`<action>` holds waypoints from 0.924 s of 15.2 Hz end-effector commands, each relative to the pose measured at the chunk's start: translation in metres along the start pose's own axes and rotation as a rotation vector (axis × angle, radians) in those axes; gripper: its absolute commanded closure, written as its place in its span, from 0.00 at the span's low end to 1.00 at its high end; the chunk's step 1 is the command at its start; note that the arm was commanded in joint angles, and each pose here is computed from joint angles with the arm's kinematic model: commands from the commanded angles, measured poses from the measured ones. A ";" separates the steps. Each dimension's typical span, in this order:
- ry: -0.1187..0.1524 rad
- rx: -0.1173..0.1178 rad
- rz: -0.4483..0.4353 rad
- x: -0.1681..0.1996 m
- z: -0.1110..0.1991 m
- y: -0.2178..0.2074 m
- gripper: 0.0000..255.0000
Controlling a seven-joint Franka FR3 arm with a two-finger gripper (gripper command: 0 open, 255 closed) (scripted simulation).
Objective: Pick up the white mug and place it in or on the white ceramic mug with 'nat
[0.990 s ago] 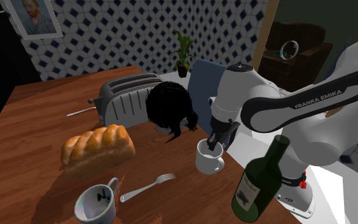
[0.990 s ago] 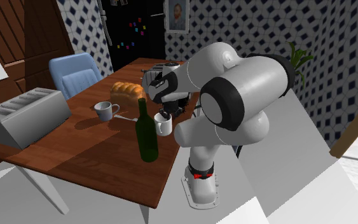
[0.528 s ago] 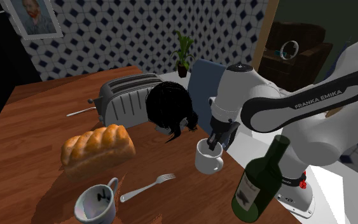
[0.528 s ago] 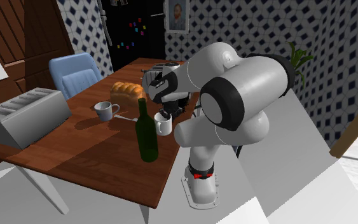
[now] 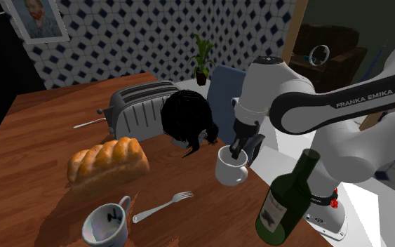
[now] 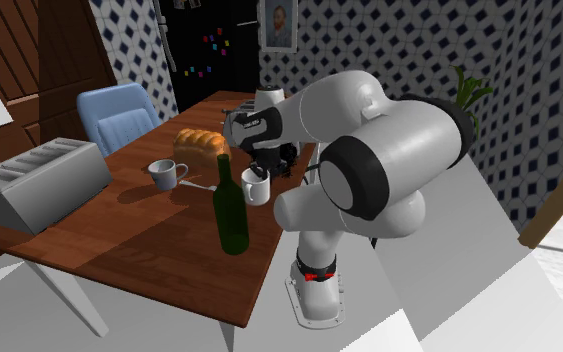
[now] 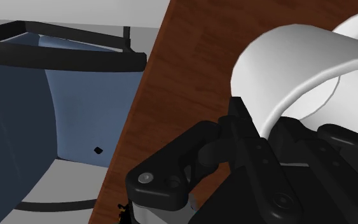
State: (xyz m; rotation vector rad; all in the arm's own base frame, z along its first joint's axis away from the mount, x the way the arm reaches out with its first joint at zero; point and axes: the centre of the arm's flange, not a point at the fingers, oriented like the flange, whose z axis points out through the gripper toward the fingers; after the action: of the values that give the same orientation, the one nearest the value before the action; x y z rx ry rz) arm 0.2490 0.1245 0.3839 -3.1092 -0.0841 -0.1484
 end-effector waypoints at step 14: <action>0.000 0.000 0.000 0.008 -0.079 -0.002 1.00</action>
State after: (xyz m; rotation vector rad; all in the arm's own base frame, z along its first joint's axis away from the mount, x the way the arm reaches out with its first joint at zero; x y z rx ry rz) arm 0.2495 0.1245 0.4571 -3.1093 -0.0839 -0.1482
